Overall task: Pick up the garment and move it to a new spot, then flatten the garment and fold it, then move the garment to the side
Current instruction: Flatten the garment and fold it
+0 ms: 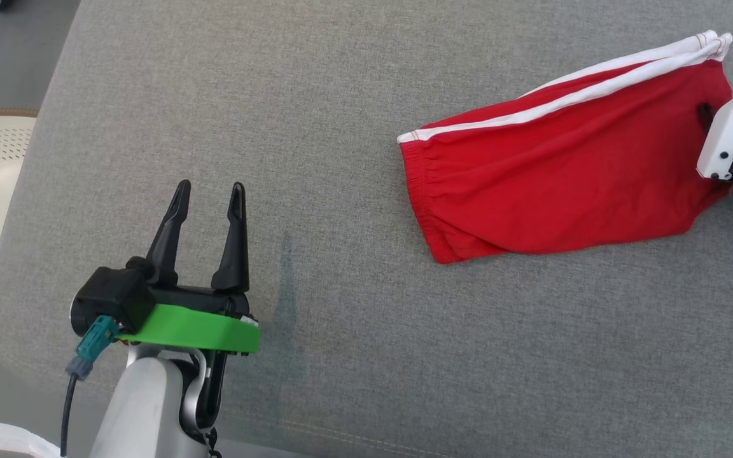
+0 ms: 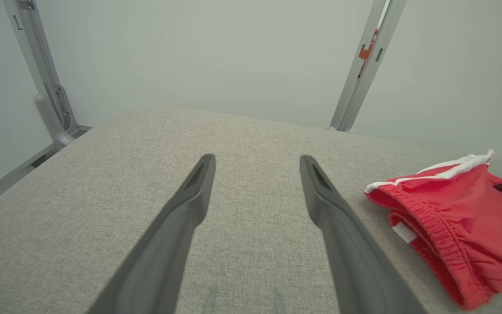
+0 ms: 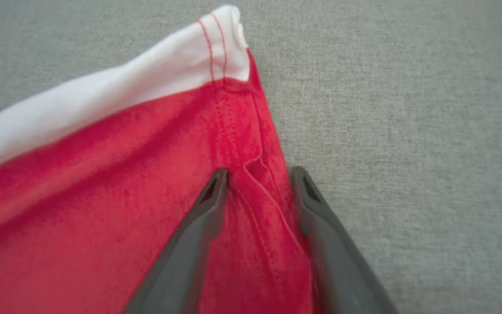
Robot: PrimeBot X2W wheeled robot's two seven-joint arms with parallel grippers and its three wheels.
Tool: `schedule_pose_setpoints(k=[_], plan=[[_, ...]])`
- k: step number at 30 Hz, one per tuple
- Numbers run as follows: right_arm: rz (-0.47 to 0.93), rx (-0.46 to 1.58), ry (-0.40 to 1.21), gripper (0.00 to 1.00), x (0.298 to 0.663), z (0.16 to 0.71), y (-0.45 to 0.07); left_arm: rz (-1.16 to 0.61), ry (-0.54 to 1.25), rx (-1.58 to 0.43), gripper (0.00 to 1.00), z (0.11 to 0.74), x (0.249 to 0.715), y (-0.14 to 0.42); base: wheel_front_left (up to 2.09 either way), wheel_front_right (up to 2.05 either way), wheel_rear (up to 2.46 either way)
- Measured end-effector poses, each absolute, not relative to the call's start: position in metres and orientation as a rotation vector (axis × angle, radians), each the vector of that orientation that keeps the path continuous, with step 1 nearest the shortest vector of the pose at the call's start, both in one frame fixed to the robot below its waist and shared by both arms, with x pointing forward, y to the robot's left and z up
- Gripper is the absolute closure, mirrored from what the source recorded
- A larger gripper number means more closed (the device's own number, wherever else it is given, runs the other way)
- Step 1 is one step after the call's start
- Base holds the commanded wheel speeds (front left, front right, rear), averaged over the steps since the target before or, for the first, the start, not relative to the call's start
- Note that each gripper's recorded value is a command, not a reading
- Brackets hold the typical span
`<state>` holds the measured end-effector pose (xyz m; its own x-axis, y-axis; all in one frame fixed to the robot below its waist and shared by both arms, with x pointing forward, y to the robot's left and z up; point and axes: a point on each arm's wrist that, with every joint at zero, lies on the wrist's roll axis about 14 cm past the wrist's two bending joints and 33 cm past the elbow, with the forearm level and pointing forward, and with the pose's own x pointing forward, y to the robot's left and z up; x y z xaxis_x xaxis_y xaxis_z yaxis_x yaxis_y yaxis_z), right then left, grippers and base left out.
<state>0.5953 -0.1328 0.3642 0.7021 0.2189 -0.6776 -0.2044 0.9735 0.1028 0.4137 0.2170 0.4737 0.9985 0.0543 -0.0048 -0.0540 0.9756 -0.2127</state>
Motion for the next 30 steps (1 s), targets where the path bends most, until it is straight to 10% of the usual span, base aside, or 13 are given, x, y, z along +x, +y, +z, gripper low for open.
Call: schedule_pose_setpoints(k=[30], plan=[[0.024, -0.101, 0.370, 1.00, 0.565, 0.476, -0.258, -0.071, -0.043, -0.253, 0.00, 0.494, 0.405, 0.179, 0.00, 0.00, 0.00]])
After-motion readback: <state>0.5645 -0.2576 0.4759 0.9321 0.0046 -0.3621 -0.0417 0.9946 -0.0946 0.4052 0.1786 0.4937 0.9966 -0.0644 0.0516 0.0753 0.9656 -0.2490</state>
